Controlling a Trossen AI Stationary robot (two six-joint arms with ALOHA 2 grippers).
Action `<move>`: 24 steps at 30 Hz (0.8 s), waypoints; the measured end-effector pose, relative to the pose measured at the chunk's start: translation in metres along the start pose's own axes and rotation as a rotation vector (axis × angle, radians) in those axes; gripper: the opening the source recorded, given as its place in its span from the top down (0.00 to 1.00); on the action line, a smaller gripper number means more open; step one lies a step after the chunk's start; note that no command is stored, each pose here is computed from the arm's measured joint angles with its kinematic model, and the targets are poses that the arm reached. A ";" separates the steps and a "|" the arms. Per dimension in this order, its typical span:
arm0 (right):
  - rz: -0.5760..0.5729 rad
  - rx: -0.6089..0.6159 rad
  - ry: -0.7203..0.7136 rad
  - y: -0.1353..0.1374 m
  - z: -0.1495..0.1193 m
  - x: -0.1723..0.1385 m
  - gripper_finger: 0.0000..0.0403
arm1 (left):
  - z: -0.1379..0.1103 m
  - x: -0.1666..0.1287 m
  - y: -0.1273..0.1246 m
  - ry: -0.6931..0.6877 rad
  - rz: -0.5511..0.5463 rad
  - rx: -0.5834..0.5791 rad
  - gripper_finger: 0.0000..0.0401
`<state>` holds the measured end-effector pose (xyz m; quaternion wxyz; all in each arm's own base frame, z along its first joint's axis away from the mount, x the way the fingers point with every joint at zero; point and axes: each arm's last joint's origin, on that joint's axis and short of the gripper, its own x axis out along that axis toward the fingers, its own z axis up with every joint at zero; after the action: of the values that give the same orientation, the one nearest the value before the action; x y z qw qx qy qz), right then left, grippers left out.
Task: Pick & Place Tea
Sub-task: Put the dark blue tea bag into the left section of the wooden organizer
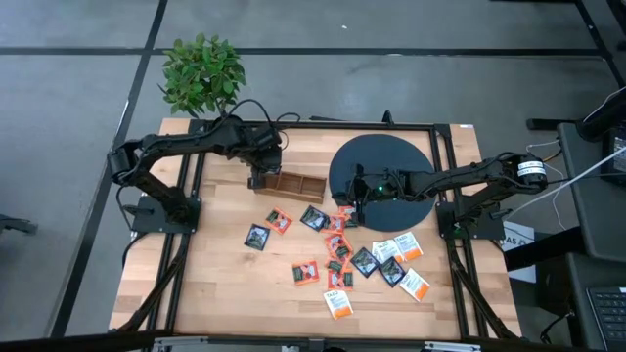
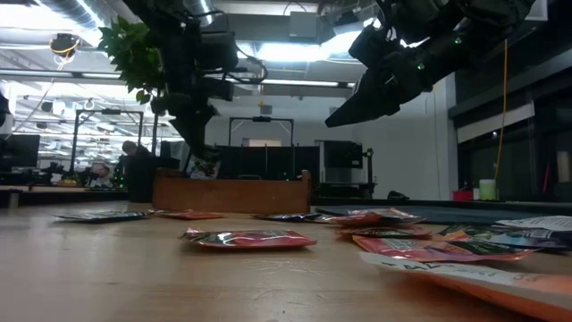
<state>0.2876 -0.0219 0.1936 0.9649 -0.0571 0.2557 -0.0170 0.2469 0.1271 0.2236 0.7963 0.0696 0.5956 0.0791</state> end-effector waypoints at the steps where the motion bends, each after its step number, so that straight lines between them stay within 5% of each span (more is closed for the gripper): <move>1: 0.000 0.000 0.000 0.000 0.000 0.000 0.98 | 0.000 0.000 0.000 -0.001 0.000 0.000 0.99; 24: 0.004 0.000 0.028 0.000 -0.003 0.000 0.98 | 0.004 0.000 0.002 -0.043 0.010 -0.016 1.00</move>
<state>0.2862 -0.0217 0.1913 0.9613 -0.0563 0.2692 -0.0157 0.2505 0.1286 0.2250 0.8092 0.0677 0.5772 0.0861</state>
